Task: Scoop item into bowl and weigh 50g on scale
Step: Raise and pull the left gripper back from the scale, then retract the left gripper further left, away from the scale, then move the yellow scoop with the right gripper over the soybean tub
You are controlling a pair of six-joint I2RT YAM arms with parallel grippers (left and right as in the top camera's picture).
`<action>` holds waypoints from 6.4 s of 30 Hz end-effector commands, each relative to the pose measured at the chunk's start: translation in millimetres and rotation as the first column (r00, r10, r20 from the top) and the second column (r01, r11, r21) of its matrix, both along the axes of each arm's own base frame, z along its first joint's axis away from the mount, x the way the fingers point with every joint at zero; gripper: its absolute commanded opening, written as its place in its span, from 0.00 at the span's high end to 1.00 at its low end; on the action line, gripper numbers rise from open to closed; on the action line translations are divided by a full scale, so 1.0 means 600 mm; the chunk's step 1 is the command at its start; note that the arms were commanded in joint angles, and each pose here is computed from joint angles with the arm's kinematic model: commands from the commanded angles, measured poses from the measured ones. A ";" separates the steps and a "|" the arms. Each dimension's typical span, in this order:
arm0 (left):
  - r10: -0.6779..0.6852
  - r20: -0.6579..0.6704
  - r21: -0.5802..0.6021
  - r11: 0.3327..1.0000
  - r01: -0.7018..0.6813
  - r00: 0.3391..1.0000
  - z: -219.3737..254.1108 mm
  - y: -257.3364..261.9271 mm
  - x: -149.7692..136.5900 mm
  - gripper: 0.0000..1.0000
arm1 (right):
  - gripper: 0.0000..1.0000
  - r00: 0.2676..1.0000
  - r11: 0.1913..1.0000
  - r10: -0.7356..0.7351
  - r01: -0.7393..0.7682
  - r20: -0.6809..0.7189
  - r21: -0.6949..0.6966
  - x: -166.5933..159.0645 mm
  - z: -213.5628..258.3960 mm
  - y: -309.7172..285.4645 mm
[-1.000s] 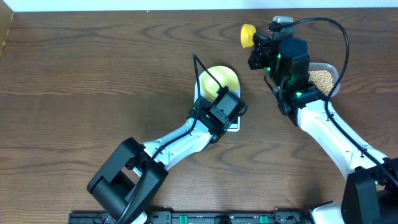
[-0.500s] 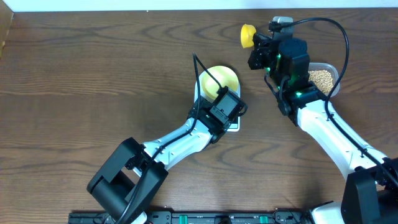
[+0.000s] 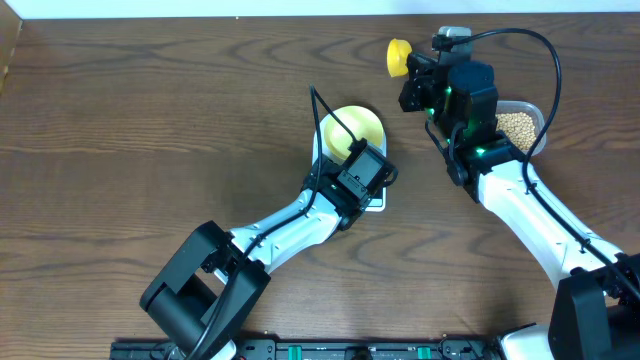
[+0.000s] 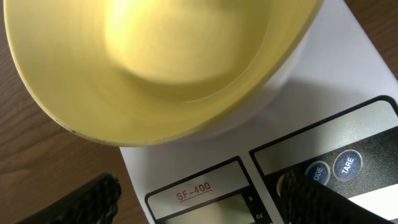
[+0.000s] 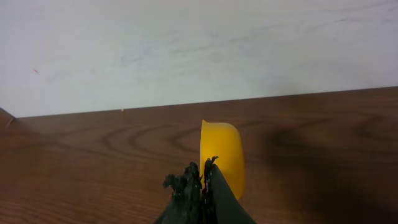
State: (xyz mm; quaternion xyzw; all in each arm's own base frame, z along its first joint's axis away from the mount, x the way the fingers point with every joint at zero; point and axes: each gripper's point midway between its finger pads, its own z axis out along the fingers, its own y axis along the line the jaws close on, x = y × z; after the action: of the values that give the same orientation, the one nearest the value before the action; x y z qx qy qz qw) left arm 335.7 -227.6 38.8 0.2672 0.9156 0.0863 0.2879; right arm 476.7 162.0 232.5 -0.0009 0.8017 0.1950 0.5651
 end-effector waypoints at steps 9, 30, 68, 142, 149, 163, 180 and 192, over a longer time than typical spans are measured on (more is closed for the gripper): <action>0.009 -0.052 0.034 0.999 -0.007 0.999 -0.035 0.012 -0.012 0.16 | 0.99 1.000 1.000 -0.004 0.004 0.020 -0.005 0.008 0.011 -0.005; -0.019 0.046 -0.027 0.999 0.020 0.999 0.031 -0.003 0.007 0.15 | 0.99 1.000 1.000 -0.004 0.004 0.017 -0.006 0.008 0.010 -0.005; -0.020 -0.047 -0.439 0.898 -0.003 0.999 0.234 0.114 -0.052 0.15 | 0.99 1.000 0.999 0.004 -0.003 0.026 -0.050 0.008 0.007 -0.007; -0.318 0.069 -0.377 0.869 0.320 0.946 0.289 0.154 -0.114 0.16 | 0.99 0.999 0.995 0.024 -0.021 0.031 -0.095 0.006 0.004 -0.005; -0.392 0.137 -0.445 0.796 0.410 0.910 0.319 0.167 -0.138 0.15 | 0.99 0.999 0.995 0.024 -0.021 0.031 -0.094 0.006 0.004 -0.005; -0.368 0.069 -0.442 0.822 0.359 0.927 0.283 0.175 -0.120 0.15 | 0.99 0.999 0.995 0.024 -0.022 0.028 -0.096 0.006 0.003 -0.005; -0.366 0.070 -0.438 0.825 0.358 0.928 0.283 0.176 -0.119 0.15 | 0.99 0.998 0.994 0.058 -0.056 0.022 -0.091 0.002 0.001 0.004; -0.366 0.070 -0.438 0.825 0.358 0.928 0.283 0.176 -0.119 0.16 | 0.98 0.996 0.993 0.069 -0.064 0.051 -0.103 -0.007 0.034 -0.009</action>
State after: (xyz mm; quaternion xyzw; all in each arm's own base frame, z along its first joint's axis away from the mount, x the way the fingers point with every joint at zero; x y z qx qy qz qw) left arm 264.1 -123.3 210.4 0.3607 0.8463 -0.1862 0.3451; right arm 471.7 166.6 225.1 -0.0600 0.8096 0.1773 0.5563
